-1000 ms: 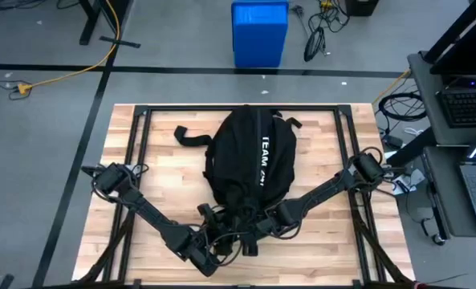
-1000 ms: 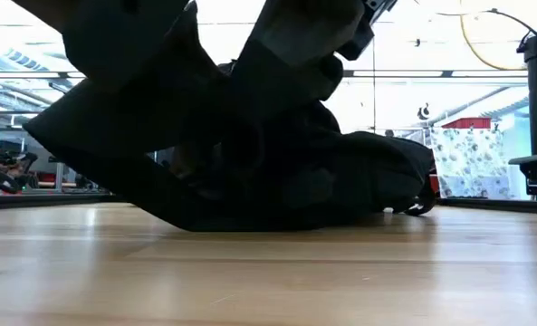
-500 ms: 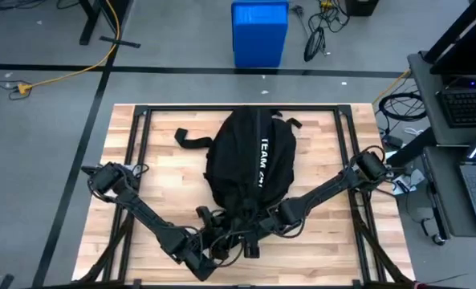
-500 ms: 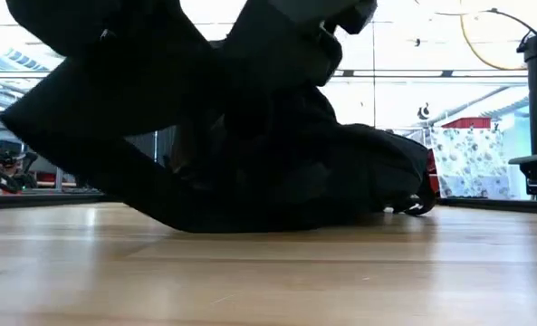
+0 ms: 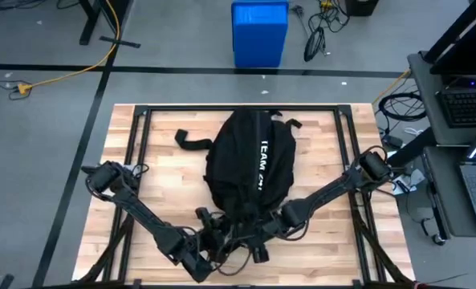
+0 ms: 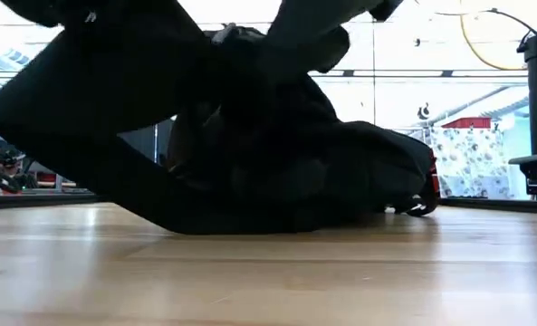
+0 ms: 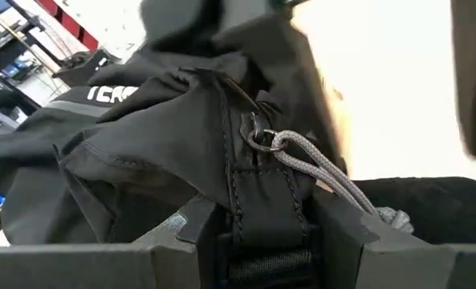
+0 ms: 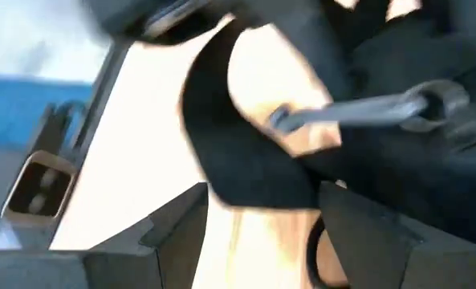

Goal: Unpack backpack
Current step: Open the black backpack

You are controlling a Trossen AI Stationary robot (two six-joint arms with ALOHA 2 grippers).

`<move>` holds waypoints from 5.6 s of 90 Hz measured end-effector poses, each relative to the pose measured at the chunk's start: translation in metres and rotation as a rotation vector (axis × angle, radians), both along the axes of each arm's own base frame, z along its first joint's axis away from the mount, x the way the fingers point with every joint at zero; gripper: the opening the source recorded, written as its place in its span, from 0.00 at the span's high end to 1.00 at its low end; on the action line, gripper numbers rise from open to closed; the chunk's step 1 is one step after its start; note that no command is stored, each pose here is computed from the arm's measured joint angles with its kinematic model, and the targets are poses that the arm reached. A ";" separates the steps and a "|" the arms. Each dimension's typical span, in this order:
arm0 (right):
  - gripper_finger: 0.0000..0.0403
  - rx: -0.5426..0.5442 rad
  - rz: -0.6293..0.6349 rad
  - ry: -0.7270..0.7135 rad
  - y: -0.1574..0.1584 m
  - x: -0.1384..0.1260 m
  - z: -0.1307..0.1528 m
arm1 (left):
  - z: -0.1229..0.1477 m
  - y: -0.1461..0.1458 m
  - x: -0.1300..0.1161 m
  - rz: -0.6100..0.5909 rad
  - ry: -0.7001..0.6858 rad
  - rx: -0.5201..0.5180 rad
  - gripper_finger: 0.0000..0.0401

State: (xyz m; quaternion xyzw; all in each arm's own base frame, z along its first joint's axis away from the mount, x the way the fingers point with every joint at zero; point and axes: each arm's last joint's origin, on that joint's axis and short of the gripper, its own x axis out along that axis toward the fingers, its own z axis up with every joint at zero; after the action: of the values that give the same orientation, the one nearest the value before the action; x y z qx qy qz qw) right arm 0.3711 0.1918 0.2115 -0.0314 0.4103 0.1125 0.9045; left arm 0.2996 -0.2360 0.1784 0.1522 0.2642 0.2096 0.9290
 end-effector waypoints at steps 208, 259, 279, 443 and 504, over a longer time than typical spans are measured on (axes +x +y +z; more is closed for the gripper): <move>0.69 -1.690 0.428 -0.159 0.073 0.005 -0.069 | 0.006 0.007 0.004 0.046 -0.041 -0.052 0.68; 0.81 -1.560 0.425 -0.220 0.061 0.016 -0.071 | 0.006 0.008 0.005 0.047 -0.045 -0.060 0.68; 0.82 -1.575 0.436 -0.208 0.058 0.018 -0.071 | 0.006 0.008 0.005 0.049 -0.045 -0.057 0.68; 0.99 -1.587 0.380 -0.204 0.065 0.011 -0.070 | 0.005 0.008 0.005 0.035 -0.024 -0.068 0.68; 1.00 -1.486 0.177 -0.328 0.087 -0.021 -0.009 | 0.003 -0.010 -0.013 -0.029 0.014 -0.043 0.68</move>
State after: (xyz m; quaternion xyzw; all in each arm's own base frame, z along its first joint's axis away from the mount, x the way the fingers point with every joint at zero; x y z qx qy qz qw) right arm 0.3498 0.2789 0.2022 -0.6803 0.2344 -0.1271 0.6827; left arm 0.2861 -0.2456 0.1812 0.1373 0.2730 0.1891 0.9332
